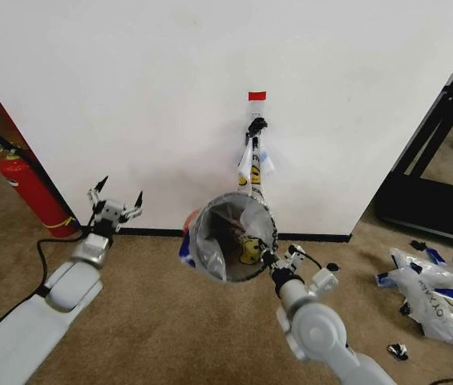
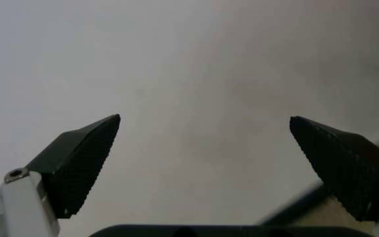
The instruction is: Pick up the garbage bag from the wall and place it over the trash bin.
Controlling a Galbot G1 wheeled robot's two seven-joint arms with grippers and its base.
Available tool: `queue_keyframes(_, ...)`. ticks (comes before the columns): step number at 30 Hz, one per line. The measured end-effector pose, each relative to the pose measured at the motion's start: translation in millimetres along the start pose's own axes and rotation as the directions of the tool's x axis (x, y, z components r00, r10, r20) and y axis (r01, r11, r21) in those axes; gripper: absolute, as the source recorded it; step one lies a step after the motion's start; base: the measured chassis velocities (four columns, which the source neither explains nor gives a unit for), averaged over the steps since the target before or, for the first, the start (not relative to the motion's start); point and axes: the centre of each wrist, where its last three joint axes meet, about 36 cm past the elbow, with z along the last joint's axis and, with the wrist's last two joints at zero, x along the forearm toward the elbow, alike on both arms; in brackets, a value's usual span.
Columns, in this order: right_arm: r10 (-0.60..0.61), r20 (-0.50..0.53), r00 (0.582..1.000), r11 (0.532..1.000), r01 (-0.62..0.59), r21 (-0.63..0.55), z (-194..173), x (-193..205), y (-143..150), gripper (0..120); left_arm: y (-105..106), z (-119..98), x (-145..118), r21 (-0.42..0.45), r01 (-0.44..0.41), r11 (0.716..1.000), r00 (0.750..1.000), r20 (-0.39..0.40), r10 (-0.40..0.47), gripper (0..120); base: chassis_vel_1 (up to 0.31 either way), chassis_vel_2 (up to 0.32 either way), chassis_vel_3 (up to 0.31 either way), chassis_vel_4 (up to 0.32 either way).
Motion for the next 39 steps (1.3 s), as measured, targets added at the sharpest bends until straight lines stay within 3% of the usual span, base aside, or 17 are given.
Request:
queue_keyframes(4, 0.002, -0.028, 1.000, 1.000, -0.002, -0.026, -6, -2, 6, 0, -13, 15, 11, -0.036, -0.143, 0.989, 0.990, -0.014, 0.143, 100, 0.000, 0.000, 0.000, 0.000)
queue_keyframes(7, 0.059, -0.069, 0.996, 0.998, -0.061, -0.028, -8, -3, 11, 0, -25, 20, 16, -0.032, -0.188, 0.982, 0.982, -0.018, 0.187, 100, 0.000, 0.000, 0.000, 0.000)
queue_keyframes(13, 0.206, -0.146, 0.967, 0.978, -0.208, 0.004, -1, -9, 12, 0, -29, 28, 17, -0.034, -0.191, 0.981, 0.981, -0.037, 0.189, 100, 0.000, 0.000, 0.000, 0.000)
queue_keyframes(15, 0.309, -0.167, 0.936, 0.951, -0.307, 0.040, 8, -18, 7, 0, -27, 35, 17, -0.053, -0.187, 0.981, 0.982, -0.049, 0.184, 100, 0.000, 0.000, 0.000, 0.000)
queue_keyframes(20, 0.411, -0.164, 0.897, 0.912, -0.405, 0.067, 11, -34, 5, 0, -25, 37, 16, -0.065, -0.175, 0.982, 0.984, -0.046, 0.172, 100, 0.000, 0.000, 0.000, 0.000)
queue_keyframes(34, 0.592, -0.121, 0.797, 0.806, -0.581, 0.114, 31, -65, 9, 0, -31, 38, 21, -0.059, -0.158, 0.986, 0.987, -0.050, 0.155, 100, 0.000, 0.000, 0.000, 0.000)
queue_keyframes(39, 0.612, -0.069, 0.788, 0.785, -0.596, 0.167, 35, -65, 9, 0, -33, 39, 21, -0.056, -0.156, 0.986, 0.987, -0.053, 0.153, 100, 0.000, 0.000, 0.000, 0.000)
